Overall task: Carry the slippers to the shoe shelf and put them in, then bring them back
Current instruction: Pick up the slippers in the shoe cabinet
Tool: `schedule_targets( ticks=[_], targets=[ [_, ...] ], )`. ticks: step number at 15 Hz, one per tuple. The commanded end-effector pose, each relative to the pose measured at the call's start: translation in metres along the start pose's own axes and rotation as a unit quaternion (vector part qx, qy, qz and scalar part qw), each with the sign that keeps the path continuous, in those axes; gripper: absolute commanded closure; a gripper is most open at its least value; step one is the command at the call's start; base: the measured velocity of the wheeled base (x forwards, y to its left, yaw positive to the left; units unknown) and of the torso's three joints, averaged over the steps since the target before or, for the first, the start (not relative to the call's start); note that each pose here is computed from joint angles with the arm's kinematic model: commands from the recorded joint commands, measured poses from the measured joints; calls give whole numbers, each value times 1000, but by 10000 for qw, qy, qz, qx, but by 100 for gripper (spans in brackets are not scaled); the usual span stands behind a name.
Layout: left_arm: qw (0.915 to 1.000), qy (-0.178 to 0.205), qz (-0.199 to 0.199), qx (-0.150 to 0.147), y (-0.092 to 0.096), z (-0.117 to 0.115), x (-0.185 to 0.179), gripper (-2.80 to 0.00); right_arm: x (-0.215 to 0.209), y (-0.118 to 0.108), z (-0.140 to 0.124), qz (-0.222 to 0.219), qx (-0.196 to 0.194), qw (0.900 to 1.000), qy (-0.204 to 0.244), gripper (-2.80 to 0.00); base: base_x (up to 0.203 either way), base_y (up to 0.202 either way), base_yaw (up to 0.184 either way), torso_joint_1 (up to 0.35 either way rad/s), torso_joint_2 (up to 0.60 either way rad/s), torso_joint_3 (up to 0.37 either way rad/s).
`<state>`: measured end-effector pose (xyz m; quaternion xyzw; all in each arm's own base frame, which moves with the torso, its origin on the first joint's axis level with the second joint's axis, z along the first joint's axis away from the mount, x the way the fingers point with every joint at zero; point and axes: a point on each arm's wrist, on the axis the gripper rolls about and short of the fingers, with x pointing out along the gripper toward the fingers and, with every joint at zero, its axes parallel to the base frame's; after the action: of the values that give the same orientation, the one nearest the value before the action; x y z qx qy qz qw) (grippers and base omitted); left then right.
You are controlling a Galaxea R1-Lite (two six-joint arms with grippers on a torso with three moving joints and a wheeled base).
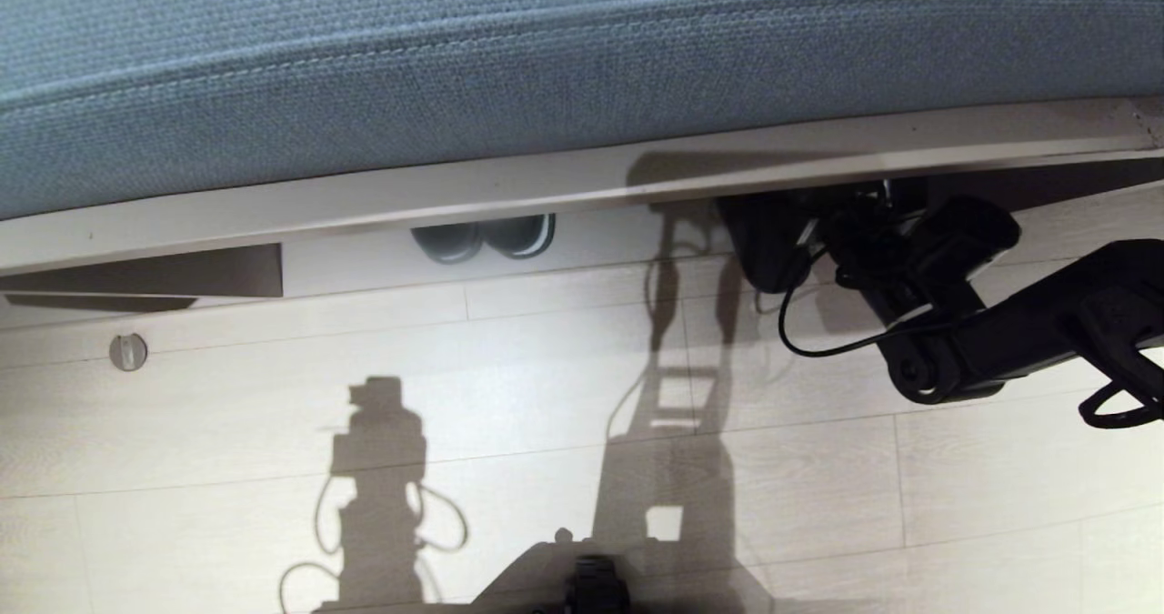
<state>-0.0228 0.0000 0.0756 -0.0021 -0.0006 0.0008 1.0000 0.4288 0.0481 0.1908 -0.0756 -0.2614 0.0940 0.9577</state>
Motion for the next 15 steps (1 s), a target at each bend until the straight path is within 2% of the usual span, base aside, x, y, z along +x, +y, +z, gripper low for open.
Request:
schedule_targets(
  ticks=[1,6,7,8,10,15],
  targets=[
    [10000,-1,0,-2,0,0,0,0,7,1,-5,-20,-15,9999,-133,-280,0,0,0,0,0,0],
    [10000,-1,0,-2,0,0,0,0,26,3,-19,-73,-23,9991,-415,-280,0,0,0,0,0,0],
    [10000,-1,0,2,0,0,0,0,30,2,-21,-84,-28,9988,-490,-265,0,0,0,0,0,0],
    [10000,6,-4,14,0,0,0,0,33,2,-22,-95,-35,9983,-575,0,0,0,0,0,0,0],
    [10000,-1,0,6,0,0,0,0,37,3,-26,-109,-43,9978,-654,0,0,0,0,0,0,0],
    [10000,-1,0,6,0,0,0,0,38,5,-17,-85,-28,9974,-719,0,0,0,0,0,0,0]
  ],
)
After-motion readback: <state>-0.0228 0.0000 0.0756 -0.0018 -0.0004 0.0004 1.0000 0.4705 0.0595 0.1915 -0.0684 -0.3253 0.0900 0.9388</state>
